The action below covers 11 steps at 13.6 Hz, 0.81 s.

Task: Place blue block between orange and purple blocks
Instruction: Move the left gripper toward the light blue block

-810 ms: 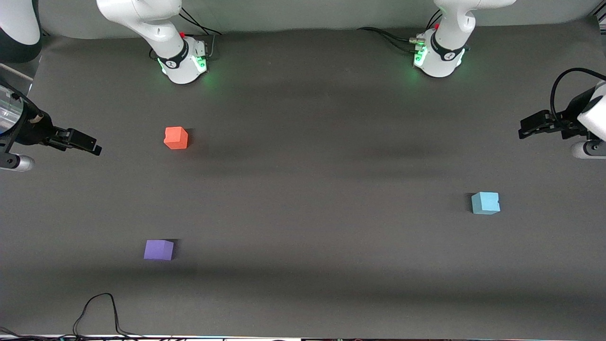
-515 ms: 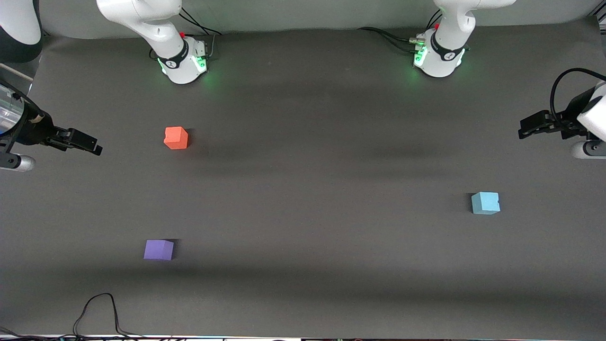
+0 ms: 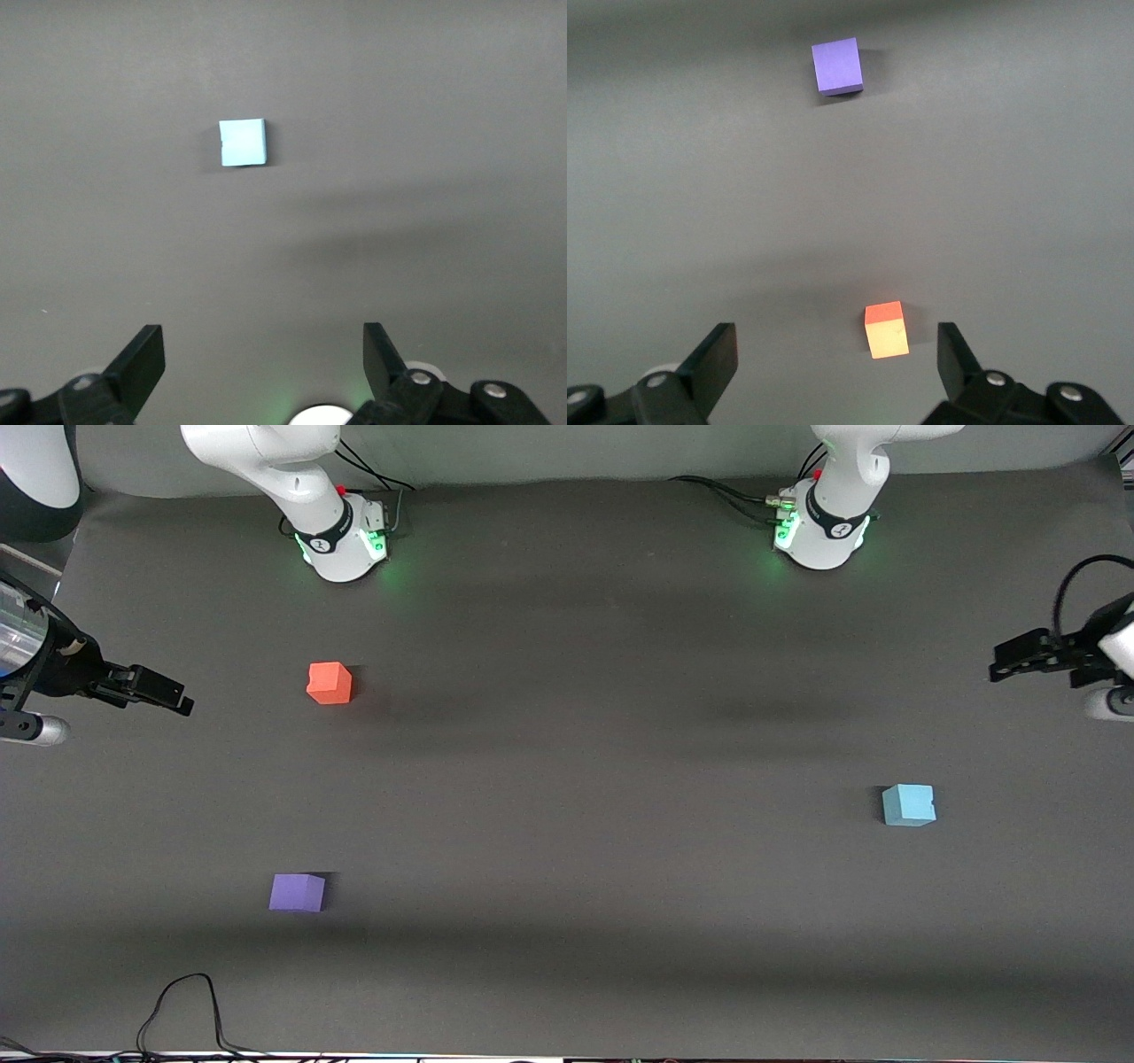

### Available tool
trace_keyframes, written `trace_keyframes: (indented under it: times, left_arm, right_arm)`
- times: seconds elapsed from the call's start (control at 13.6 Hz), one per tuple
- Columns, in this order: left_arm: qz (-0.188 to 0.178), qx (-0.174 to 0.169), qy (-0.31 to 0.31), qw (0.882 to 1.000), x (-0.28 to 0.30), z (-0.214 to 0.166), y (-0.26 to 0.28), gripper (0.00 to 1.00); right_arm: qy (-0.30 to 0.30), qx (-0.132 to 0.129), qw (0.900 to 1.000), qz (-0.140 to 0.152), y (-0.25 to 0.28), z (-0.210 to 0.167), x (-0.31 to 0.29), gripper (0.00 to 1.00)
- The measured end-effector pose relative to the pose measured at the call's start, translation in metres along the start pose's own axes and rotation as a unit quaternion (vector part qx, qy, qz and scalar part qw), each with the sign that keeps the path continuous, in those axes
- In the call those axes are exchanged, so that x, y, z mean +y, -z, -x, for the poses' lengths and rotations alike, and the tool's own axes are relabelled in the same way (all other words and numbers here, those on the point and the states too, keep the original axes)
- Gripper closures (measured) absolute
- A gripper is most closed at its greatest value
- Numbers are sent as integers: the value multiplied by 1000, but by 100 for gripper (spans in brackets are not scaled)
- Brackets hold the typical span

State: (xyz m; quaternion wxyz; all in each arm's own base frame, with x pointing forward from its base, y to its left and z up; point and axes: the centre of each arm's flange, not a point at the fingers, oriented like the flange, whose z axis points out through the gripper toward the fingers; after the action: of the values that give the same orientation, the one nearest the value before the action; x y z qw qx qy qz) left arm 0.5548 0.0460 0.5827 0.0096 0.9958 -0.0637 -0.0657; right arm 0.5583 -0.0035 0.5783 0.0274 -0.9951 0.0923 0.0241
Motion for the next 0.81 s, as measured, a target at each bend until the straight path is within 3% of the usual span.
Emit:
trace_keyframes:
  times: [0.44, 0.81]
  left_arm:
    - [-17, 10, -24, 1000, -23, -7, -10, 0]
    - [-27, 40, -28, 998, -31, -51, -103, 0]
  right_arm:
    - [0, -1, 1000, 0, -2, -1, 0, 0]
    - [3, 2, 1000, 0, -2, -1, -4, 0]
